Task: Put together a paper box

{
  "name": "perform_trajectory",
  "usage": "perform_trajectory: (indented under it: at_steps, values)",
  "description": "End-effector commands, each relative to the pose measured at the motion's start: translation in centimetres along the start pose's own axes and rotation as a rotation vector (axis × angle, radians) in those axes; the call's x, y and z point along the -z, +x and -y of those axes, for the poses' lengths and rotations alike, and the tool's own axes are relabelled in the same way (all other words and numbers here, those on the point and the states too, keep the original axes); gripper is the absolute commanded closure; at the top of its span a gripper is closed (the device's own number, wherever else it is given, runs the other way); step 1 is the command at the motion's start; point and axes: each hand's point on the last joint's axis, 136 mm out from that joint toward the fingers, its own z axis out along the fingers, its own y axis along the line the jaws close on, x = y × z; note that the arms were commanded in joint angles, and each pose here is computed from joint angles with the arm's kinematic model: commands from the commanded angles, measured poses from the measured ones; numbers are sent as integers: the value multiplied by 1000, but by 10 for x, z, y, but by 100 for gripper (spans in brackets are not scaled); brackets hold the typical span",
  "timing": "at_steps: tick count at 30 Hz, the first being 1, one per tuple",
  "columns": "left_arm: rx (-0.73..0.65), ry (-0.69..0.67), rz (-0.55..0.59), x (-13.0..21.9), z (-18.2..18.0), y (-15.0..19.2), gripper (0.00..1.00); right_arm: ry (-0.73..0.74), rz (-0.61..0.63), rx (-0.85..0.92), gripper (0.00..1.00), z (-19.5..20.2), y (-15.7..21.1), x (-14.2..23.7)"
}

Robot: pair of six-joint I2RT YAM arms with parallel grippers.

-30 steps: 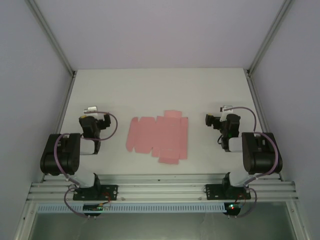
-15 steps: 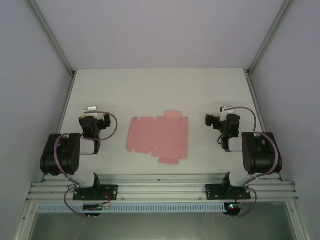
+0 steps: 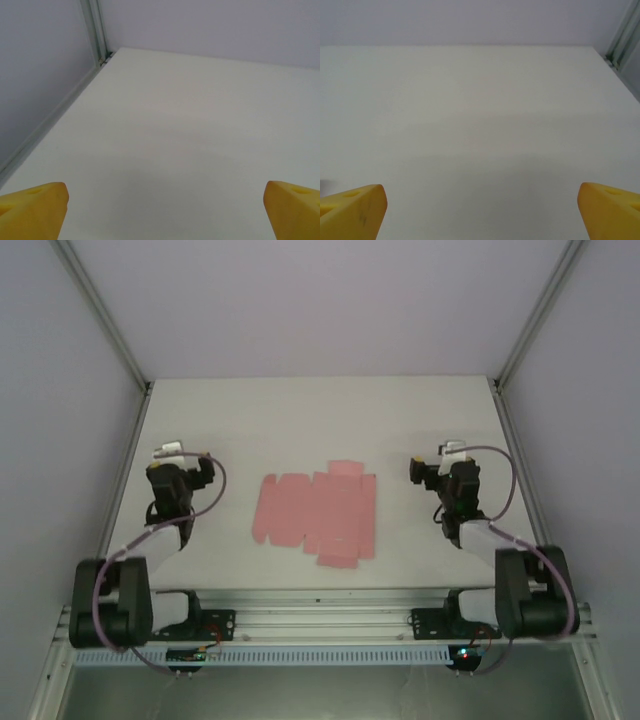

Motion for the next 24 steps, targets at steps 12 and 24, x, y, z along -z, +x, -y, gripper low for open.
perform_trajectory:
  at_steps: [12,24]
  values:
    - [335,382,-499,73,95,57,0,-361,-749,-145,33,-167,42,68]
    - [315,557,-803,73,144,108,1,-449,-1057,-321,54,-190,127,48]
